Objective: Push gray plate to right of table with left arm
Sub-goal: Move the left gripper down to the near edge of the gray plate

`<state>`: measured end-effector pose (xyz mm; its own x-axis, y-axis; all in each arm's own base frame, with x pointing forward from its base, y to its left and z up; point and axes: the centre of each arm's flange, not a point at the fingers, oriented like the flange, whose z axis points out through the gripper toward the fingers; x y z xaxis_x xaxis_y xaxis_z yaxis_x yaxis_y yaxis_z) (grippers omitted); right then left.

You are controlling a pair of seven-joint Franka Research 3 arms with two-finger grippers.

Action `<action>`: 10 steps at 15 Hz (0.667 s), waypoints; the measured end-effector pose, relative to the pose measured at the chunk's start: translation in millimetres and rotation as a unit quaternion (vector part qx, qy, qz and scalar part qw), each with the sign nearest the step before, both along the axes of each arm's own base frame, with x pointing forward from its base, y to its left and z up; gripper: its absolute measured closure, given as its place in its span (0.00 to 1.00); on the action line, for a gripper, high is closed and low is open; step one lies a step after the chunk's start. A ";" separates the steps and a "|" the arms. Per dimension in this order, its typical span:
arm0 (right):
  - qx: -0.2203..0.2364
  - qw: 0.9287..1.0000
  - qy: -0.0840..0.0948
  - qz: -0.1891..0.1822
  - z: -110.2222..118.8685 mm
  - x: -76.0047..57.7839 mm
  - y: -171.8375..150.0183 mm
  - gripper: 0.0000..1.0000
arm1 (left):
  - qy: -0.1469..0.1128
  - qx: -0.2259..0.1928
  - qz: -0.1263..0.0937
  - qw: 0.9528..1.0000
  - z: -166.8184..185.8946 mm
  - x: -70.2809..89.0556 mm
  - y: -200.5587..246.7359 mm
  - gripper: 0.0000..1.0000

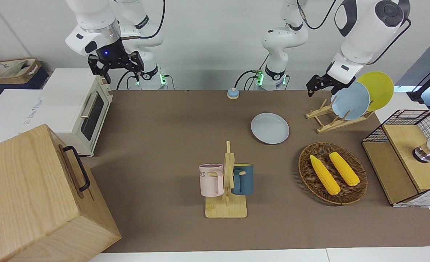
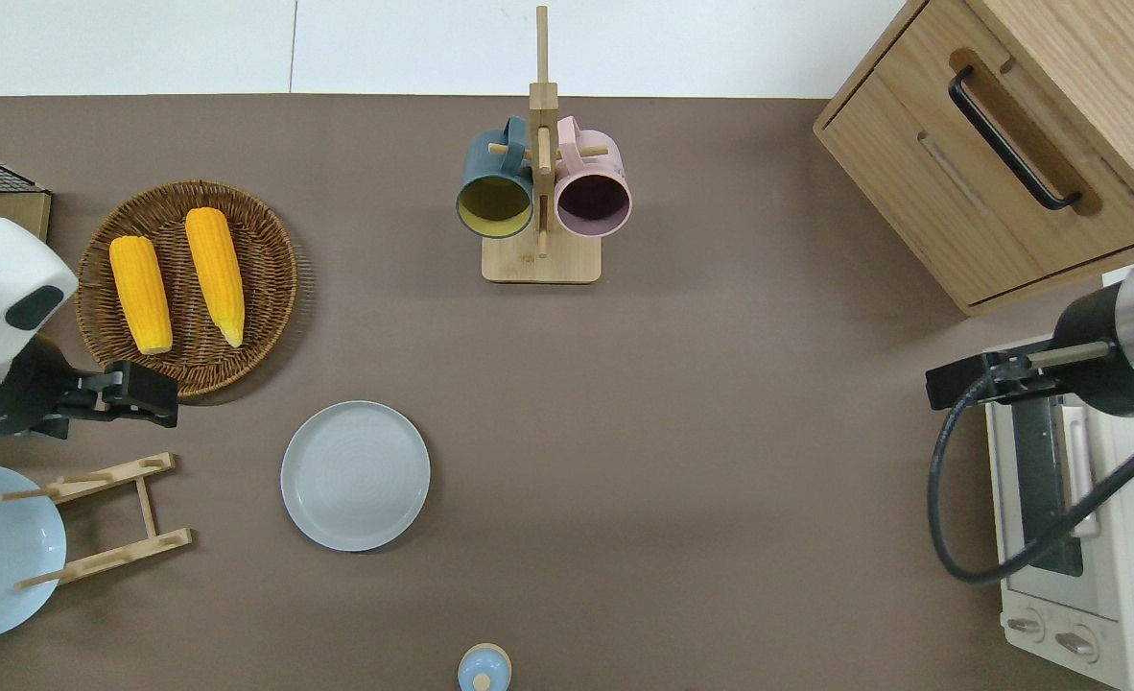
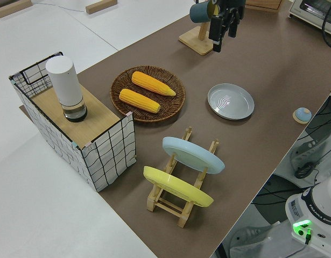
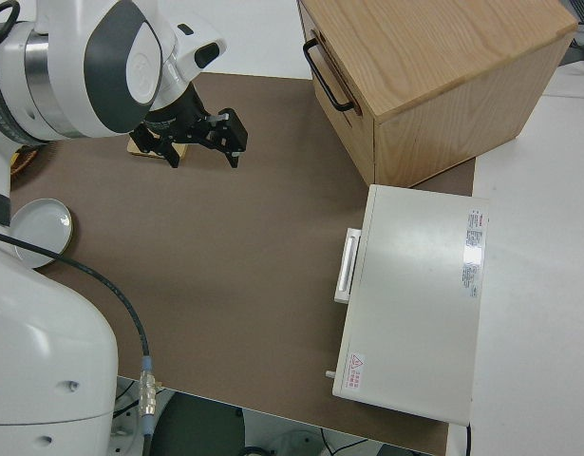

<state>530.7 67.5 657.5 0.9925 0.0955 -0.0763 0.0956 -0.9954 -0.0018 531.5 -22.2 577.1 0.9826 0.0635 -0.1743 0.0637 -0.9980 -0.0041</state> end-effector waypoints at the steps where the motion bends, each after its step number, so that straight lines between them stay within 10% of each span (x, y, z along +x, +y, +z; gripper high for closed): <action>1: 0.000 1.000 0.000 0.000 0.0 0.0 0.0 0.01 | -0.005 0.002 -0.001 1.000 -19.4 -4.2 -2.6 0.00; 10: 0.000 1.000 0.000 0.000 0.0 0.0 0.0 0.01 | -0.035 0.012 0.000 0.999 -182.0 -57.6 -4.0 0.00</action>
